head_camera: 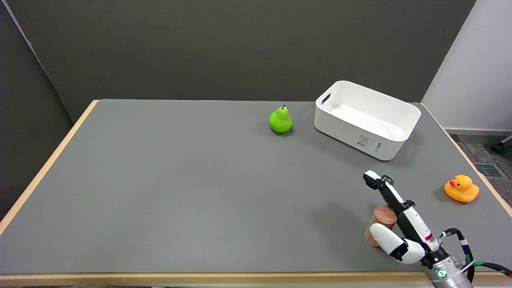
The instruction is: Pick up the wooden cylinder.
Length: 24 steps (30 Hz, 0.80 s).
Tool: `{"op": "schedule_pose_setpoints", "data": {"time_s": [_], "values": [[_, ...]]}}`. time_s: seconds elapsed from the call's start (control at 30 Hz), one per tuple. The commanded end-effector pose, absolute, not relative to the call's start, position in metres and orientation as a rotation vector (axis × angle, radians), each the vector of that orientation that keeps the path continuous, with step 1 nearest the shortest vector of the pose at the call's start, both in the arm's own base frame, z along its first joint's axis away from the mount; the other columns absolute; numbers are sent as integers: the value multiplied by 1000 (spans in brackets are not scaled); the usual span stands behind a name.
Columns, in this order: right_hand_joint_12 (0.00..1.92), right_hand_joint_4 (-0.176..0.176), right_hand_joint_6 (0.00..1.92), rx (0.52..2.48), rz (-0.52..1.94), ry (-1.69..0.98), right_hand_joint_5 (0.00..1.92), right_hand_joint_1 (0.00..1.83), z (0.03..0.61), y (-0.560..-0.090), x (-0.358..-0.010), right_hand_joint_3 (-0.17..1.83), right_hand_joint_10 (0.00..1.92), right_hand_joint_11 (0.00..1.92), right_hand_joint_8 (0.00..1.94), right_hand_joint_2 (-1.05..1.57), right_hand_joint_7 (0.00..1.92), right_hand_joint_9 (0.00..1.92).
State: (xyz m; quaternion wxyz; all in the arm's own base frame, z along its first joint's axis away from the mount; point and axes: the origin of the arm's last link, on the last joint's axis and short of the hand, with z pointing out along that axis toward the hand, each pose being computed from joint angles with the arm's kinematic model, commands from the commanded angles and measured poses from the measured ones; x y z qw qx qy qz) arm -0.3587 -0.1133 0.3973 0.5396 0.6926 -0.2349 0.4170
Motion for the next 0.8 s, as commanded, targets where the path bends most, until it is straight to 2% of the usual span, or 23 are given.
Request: {"op": "schedule_pose_setpoints", "data": {"time_s": [0.03,0.47,0.53,0.8], "values": [[491,-176,423,1596,964,-533,59,300,410,-105,-362,905,151,-1,190,566,24,-1],[580,-176,441,1552,1009,-466,82,343,421,-90,-354,892,280,-1,208,588,27,-1],[587,-176,445,1542,1008,-461,81,338,423,-87,-354,896,280,-1,323,565,63,3],[686,-176,392,1518,981,-492,149,383,425,-88,-361,780,508,-1,293,637,156,-1]]}}
